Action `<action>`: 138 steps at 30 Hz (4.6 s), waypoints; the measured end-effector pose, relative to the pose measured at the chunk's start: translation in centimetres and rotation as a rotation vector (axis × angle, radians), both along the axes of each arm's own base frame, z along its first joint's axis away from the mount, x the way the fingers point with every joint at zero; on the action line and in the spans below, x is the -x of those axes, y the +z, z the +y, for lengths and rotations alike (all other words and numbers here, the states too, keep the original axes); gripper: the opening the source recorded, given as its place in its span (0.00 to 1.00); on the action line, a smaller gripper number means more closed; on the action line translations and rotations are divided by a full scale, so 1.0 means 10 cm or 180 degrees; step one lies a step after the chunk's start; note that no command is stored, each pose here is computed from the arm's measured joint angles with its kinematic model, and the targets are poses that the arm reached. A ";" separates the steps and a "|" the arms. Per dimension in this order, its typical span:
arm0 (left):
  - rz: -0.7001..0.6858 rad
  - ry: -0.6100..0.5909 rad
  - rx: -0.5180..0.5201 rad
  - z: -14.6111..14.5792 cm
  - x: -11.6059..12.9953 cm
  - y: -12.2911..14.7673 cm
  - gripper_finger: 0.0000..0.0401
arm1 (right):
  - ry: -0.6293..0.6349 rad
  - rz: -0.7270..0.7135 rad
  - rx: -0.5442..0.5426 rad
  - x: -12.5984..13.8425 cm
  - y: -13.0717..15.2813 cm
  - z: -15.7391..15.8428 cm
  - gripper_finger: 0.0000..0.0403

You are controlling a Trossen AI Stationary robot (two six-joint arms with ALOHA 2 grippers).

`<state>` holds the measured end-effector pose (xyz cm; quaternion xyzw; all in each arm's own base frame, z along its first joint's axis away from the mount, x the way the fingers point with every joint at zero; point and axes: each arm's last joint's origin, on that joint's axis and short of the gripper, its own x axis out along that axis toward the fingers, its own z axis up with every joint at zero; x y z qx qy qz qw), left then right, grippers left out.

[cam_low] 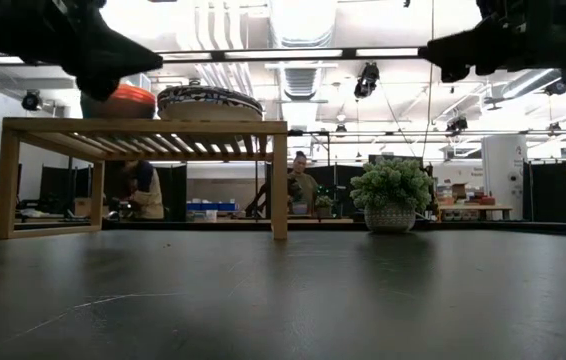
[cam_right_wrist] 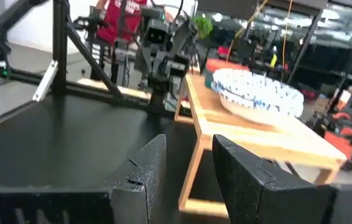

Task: Place and stack bowls onto a shelf
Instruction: Return to Home Position

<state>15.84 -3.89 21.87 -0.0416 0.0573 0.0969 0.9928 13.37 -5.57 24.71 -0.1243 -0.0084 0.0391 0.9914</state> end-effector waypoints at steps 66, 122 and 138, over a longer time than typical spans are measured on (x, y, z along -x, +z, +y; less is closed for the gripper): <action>-0.0250 -0.0422 0.0466 0.25 0.52 -0.56 0.00 | 0.0490 -0.0666 0.0176 0.59 -0.04 0.33 0.30; -0.0234 -0.0416 0.0473 0.25 0.51 -0.54 0.00 | 0.0571 -0.0090 -0.1531 0.47 -0.66 0.26 0.20; -0.0234 -0.0416 0.0472 0.25 0.51 -0.54 0.00 | 0.0569 -0.0089 -0.1531 0.47 -0.67 0.26 0.21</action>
